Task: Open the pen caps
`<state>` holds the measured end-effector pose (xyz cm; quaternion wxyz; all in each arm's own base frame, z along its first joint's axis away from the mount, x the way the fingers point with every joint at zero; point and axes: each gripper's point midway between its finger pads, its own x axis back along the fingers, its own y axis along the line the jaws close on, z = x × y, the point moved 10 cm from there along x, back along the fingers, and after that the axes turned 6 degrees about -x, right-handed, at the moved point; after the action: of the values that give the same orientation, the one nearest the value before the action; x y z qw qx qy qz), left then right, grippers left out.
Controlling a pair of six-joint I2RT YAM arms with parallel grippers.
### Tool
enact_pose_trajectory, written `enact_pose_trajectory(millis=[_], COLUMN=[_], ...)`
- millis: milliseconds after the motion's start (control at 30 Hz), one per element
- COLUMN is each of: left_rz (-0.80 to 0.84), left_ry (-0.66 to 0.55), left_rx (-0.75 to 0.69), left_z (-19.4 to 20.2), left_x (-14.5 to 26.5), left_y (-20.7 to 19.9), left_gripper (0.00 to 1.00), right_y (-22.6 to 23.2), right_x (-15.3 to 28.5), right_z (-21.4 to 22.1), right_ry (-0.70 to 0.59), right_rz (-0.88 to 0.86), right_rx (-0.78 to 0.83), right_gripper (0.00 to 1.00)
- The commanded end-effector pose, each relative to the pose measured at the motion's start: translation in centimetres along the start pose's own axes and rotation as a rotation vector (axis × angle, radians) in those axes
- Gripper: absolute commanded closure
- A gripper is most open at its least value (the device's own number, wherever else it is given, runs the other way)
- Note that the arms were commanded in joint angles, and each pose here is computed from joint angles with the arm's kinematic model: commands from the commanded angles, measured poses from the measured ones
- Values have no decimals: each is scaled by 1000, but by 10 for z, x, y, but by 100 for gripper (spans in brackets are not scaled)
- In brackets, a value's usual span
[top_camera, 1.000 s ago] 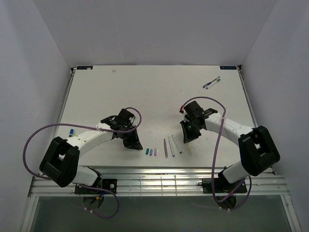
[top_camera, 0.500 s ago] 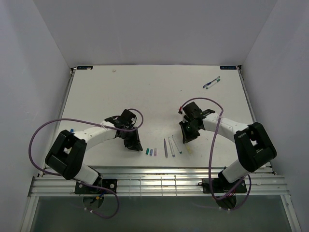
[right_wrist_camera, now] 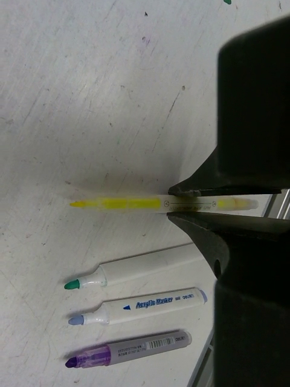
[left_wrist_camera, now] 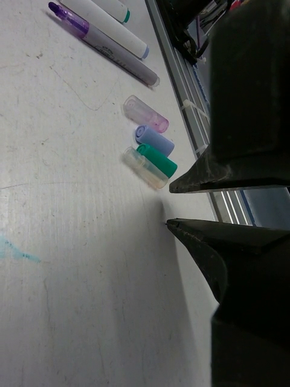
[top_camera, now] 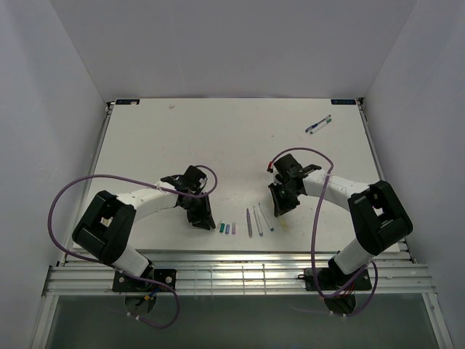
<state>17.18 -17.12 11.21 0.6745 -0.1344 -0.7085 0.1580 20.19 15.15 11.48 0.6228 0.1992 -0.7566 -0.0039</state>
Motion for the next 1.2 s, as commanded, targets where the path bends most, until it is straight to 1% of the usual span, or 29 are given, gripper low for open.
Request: enact_pose_trajectory(millis=[0,233,400,500,533,633,767,867,933,967,1000,1067,1167], left_rz=[24,32,43,21,12,-30,-65,-95,-134,-145,-181,-233,-321], left_ry=[-17,-44,-93,-133,-142,-170,-204,-251,-281,-295,-324,-329,-375], left_rx=[-26,-18,-22,-23,-23,-11,27,70,120,136,179,228,340], left_z=[-4,-4,-7,-11,-13,-21,-32,-42,-50,-53,-60,-64,-76], left_x=[3,11,27,38,40,49,62,77,87,92,98,104,116], left_y=[-6,-9,-17,-21,-21,-20,-14,-5,8,11,20,30,53], left_gripper=[65,63,60,57,56,53,51,49,48,47,47,47,47], right_y=[2,3,2,3,3,4,6,8,12,13,14,18,24], right_x=[-4,-4,-3,-2,-2,0,3,11,20,24,28,39,53], right_z=[-4,-5,-6,-7,-6,-7,-10,-14,-20,-20,-21,-25,-29], right_ry=[-8,-8,-6,-6,-4,-5,-5,-23,-52,-44,-49,-56,-72], right_rz=[-25,-30,-28,-24,-25,-27,-30,-28,-31,-28,-27,-32,-54], right_rx=[19,22,22,18,16,12,9,-1,-2,-7,-11,-11,-6], right_gripper=[92,91,81,74,69,62,56,52,50,49,49,48,47])
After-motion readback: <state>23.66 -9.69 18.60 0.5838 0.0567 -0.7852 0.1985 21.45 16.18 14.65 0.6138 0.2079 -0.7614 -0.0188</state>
